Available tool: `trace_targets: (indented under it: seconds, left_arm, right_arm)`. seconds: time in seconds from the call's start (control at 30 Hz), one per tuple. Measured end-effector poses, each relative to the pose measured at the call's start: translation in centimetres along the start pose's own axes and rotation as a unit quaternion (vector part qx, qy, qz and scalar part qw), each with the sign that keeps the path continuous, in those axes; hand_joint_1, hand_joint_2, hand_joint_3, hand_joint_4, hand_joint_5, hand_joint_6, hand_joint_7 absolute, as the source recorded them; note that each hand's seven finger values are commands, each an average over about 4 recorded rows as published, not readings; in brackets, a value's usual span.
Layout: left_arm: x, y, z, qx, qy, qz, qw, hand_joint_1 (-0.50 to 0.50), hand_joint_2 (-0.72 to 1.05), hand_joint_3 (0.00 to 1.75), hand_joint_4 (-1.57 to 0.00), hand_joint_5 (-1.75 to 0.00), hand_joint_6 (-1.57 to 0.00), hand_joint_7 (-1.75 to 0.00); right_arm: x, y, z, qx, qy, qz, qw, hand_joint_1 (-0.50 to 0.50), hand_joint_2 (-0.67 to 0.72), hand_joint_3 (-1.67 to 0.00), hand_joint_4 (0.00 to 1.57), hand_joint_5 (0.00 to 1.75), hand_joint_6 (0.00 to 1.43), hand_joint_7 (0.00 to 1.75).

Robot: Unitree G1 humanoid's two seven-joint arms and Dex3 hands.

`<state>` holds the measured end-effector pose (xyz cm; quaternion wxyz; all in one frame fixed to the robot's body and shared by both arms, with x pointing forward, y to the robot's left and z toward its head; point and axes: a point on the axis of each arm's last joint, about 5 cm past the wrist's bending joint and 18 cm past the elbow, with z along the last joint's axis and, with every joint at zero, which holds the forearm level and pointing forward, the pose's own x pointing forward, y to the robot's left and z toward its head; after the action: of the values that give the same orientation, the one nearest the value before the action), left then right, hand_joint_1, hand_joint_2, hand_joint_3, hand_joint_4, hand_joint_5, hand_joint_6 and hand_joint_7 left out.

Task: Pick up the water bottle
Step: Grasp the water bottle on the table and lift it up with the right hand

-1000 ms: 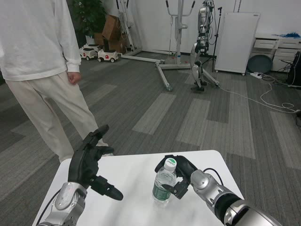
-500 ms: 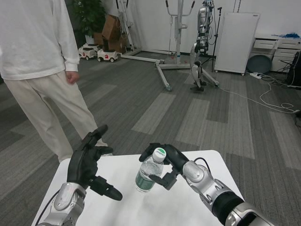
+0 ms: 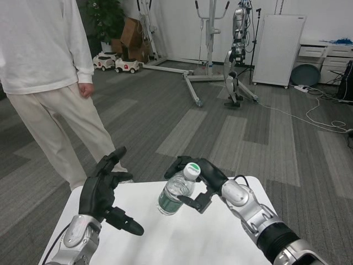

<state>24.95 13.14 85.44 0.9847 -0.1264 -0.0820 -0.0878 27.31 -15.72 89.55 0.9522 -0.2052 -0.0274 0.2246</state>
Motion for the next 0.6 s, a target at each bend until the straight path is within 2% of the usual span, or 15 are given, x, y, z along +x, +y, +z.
trace_targets:
  seconds: [0.13, 0.27, 0.6]
  left_arm:
    - [0.0, 0.0, 0.0, 0.000, 0.000, 0.000, 1.000, -0.50, -0.55, 0.09, 0.00, -1.75, 0.00, -0.37]
    - [0.0, 0.0, 0.0, 0.000, 0.000, 0.001, 1.000, -0.50, -0.55, 0.09, 0.00, -1.75, 0.00, -0.42]
    - [0.0, 0.0, 0.0, 0.000, 0.000, 0.001, 1.000, -0.50, -0.55, 0.09, 0.00, -1.75, 0.00, -0.35]
  right_arm:
    - [-0.6, -1.1, -0.2, 0.001, 0.003, -0.015, 1.000, -0.17, -0.60, -1.51, 1.48, 1.36, 1.37, 1.26]
    - [-1.3, -1.7, -0.4, 0.003, 0.003, -0.025, 1.000, -0.17, -0.60, -1.53, 1.48, 1.36, 1.37, 1.26]
    - [-2.1, -2.3, -0.2, -0.001, -0.007, -0.030, 1.000, -0.17, -0.60, -1.53, 1.48, 1.36, 1.37, 1.26]
